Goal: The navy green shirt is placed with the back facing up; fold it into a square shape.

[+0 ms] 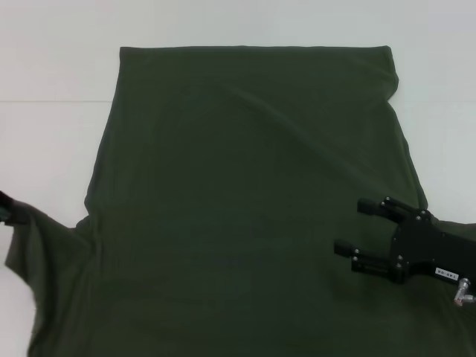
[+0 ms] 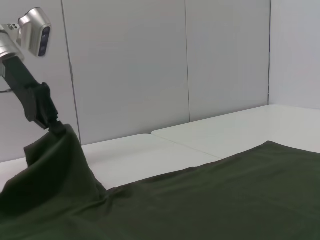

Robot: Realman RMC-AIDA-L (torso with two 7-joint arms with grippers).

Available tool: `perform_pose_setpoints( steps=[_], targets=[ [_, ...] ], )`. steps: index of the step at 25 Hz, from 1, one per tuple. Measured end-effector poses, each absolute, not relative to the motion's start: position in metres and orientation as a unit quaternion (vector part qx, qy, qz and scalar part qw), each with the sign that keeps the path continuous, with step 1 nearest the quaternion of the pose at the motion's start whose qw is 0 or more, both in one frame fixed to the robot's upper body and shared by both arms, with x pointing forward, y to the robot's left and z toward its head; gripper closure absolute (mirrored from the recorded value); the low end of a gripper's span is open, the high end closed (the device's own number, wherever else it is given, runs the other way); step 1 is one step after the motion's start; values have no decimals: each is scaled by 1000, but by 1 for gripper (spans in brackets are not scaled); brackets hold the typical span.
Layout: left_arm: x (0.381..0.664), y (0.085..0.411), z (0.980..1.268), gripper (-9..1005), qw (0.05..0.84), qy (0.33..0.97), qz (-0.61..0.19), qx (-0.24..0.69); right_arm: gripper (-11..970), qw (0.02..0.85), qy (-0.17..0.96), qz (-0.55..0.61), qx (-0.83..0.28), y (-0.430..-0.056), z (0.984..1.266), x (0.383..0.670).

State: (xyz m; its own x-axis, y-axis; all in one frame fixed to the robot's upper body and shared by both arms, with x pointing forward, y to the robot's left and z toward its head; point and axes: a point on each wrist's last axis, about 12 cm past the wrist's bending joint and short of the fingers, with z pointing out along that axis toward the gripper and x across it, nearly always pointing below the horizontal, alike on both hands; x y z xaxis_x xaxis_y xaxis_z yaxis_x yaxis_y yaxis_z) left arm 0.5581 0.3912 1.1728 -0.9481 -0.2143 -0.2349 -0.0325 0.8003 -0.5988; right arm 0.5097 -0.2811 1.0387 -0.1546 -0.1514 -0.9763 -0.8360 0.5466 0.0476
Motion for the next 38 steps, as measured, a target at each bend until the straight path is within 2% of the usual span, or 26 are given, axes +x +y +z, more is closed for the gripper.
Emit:
perform_pose_setpoints(
  steps=[8,16,30,38],
  targets=[
    [566,360,1162,970,128,923,-357,-60,63,542,691,316,-358,-280,1038,509],
    [568,327,1130,970,113,910,-395,-52,63,543,691,317,-357,-279,1038,509],
    [553,328,1106,938,125,886,-440,-82,63,543,691,317,-356,-279,1038,510],
    [549,324,1101,813,126,870,-470,-81,64,543,691,317,-357,-279,1039,510]
  ],
)
